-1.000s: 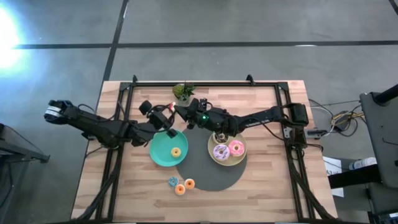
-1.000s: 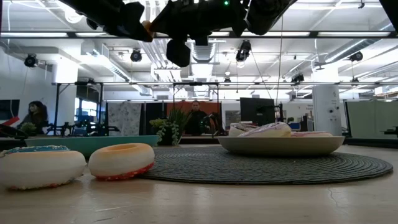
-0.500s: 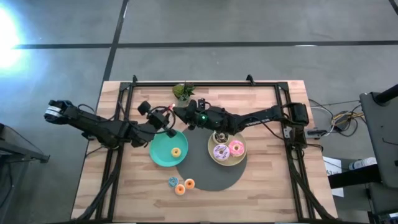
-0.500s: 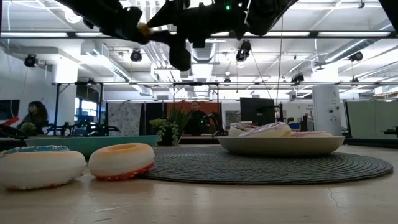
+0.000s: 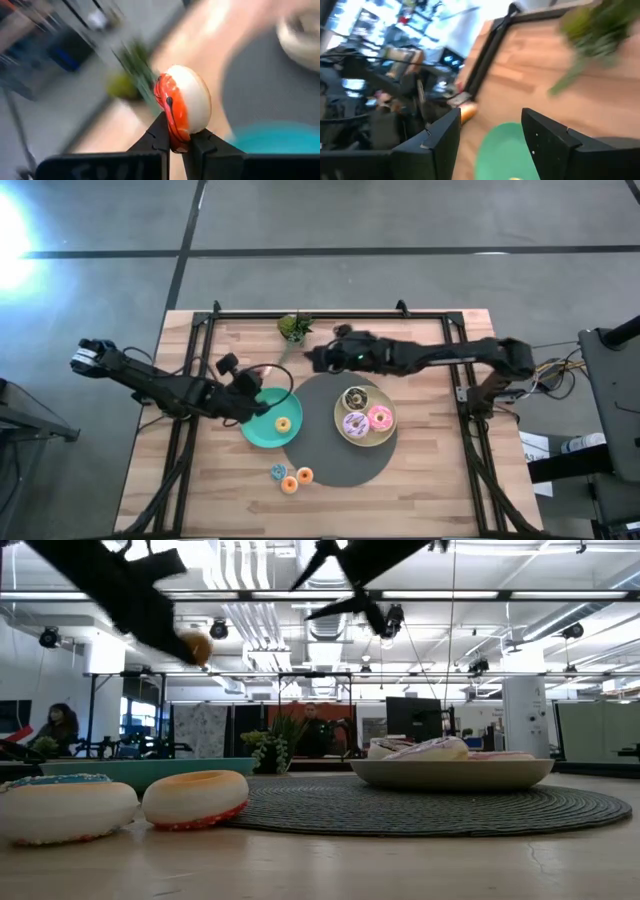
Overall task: Pick & Place donuts
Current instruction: Put the orange doughnut on the green plate
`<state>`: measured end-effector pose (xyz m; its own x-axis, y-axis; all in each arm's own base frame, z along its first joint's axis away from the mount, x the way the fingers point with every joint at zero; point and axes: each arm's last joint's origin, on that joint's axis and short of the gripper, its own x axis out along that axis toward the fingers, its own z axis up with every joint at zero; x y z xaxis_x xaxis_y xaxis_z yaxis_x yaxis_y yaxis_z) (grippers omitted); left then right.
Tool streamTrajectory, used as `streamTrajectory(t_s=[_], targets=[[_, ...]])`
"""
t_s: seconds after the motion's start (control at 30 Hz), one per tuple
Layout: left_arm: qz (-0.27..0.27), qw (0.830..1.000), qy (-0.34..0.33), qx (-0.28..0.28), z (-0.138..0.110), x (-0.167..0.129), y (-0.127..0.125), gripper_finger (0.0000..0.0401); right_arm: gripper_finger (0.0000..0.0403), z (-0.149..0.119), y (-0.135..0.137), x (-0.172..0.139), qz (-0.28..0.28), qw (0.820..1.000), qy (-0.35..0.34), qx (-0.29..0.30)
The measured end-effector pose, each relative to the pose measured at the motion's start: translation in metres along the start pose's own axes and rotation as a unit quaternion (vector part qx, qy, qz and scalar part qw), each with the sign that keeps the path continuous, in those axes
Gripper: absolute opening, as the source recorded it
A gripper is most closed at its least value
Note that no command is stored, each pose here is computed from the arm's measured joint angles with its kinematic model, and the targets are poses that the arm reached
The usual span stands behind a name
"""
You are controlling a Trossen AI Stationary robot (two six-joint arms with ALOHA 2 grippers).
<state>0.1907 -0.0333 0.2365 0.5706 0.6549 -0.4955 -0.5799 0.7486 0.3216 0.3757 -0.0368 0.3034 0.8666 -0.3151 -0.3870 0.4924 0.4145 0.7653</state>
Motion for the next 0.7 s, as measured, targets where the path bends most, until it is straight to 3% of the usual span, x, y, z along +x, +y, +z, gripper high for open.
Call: streamTrajectory(t_s=[0.13, 0.3, 0.47, 0.7], targets=[[-0.074, 0.993, 0.091, 0.014, -0.025, 0.008, -0.007, 0.0005, 0.0201, 0.019, 0.001, -0.031, -0.031, 0.999, -0.016, -0.026], [-0.073, 0.987, 0.145, 0.013, -0.047, 0.022, -0.014, 0.0005, 0.0201, 0.038, 0.001, -0.048, -0.037, 0.998, -0.042, -0.040], [-0.085, 0.973, 0.213, 0.024, -0.061, 0.037, -0.025, 0.0005, 0.0201, 0.039, 0.000, -0.047, -0.040, 0.997, -0.047, -0.041], [-0.080, 0.964, 0.248, 0.052, -0.060, 0.050, -0.044, 0.0005, 0.0201, 0.035, -0.003, -0.039, -0.043, 0.998, -0.030, -0.041]])
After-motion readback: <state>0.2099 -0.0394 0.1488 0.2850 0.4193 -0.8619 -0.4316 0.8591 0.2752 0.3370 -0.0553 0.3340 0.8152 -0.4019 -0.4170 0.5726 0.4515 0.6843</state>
